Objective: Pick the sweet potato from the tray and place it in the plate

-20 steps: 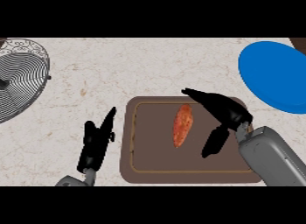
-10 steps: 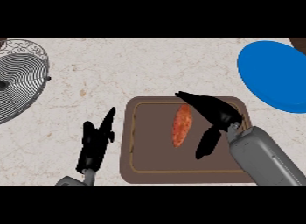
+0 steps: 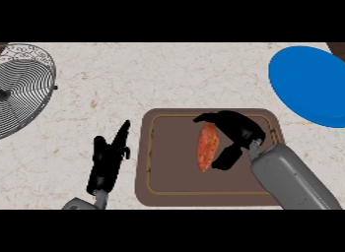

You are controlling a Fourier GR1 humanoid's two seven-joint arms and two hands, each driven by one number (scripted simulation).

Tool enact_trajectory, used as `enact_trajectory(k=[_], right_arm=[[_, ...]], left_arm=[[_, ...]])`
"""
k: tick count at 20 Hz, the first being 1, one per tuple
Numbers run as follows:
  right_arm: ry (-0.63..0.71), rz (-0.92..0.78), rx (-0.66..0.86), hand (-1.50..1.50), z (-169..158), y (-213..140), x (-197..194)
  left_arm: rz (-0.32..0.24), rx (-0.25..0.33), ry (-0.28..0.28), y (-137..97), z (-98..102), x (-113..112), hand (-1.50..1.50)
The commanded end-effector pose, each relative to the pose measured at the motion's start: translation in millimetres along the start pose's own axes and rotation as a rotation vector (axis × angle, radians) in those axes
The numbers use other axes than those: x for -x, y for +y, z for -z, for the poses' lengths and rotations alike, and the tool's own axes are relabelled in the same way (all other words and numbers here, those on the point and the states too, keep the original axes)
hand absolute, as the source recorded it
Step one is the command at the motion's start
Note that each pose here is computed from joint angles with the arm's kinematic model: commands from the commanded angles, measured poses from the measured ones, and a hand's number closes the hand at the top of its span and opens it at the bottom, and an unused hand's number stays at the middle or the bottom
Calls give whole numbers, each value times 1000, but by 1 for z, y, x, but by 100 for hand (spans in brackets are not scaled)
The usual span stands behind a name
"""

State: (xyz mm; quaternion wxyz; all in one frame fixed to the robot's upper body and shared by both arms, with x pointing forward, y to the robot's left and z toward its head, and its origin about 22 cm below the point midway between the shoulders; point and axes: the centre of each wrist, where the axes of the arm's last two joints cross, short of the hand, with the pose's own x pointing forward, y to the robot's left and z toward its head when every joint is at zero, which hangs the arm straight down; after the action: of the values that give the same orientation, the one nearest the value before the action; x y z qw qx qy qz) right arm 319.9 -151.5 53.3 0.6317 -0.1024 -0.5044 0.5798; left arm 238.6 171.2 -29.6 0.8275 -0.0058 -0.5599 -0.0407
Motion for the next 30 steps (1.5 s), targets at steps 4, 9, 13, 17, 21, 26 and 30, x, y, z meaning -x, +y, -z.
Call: enact_trajectory(k=[4,9,13,17,21,26,30], right_arm=[[-63,-59,60,150,8,11,4],[-34,-101,136,150,7,-15,6],[-3,-118,263,150,3,-1,25],[110,-127,419,150,-11,-64,60],[139,-166,570,150,-22,-89,81],[74,-133,762,150,-35,-111,70],[109,-146,1002,150,-62,-154,62]], left_arm=[[108,-201,-103,60,8,-10,0],[113,-202,-77,72,-3,-6,0],[85,-214,-74,65,8,-8,0],[90,-188,-99,58,-1,-17,0],[98,-199,-93,55,3,-10,0],[98,-198,-84,63,-5,-11,0],[107,-210,-96,63,2,-16,0]])
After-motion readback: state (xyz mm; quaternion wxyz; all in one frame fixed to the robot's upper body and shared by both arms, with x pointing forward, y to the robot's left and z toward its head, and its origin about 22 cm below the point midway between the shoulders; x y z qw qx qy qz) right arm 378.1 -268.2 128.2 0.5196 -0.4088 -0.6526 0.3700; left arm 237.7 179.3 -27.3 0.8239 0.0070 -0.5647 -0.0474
